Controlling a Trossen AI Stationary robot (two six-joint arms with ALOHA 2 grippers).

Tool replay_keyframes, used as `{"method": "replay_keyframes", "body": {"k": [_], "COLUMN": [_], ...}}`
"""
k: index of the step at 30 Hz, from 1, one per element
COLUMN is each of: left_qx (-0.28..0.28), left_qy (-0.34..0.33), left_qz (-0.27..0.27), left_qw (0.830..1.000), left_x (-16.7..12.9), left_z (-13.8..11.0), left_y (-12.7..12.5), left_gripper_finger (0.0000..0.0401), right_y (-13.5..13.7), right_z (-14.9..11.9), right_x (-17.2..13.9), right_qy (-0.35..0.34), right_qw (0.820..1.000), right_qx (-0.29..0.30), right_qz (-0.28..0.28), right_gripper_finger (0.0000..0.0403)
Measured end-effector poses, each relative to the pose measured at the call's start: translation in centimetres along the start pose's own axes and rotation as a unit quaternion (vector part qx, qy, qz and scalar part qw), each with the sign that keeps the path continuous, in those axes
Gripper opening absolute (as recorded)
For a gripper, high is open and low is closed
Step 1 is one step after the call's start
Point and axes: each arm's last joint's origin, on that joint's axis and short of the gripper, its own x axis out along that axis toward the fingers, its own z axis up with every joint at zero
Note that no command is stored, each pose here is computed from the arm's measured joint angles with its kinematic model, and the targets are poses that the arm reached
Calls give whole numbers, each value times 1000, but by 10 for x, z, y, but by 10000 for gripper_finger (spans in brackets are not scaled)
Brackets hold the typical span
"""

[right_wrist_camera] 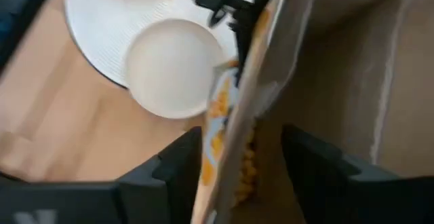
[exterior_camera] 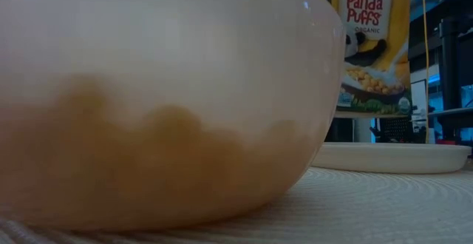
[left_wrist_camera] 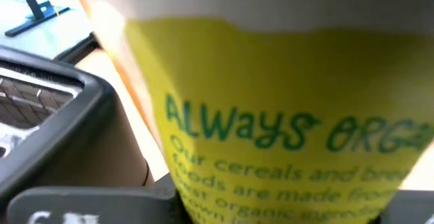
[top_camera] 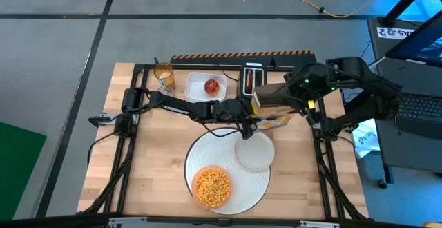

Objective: Arrange a breakfast setting
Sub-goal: Pour the cereal from the cereal box into the pink bowl

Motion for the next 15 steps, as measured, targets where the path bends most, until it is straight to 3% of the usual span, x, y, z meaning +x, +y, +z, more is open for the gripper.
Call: {"method": "replay_keyframes", "body": {"k": [10, 15], "left_qx": [-4, -1], "left_qy": [-19, -13], "left_qz": [-1, 14], "left_qw": [1000, 1000], "left_x": [0, -1], "left_z": [5, 8], "left_y": [-1, 0], "left_gripper_finger": [109, 122], "right_y": [-10, -12], "right_z": [9, 13], "right_x": [19, 27], "right_qy": [34, 29], "right_qw": [999, 998], "right_qx": [-38, -46], "right_qz": [8, 40], "right_gripper_finger": [19, 12]}}
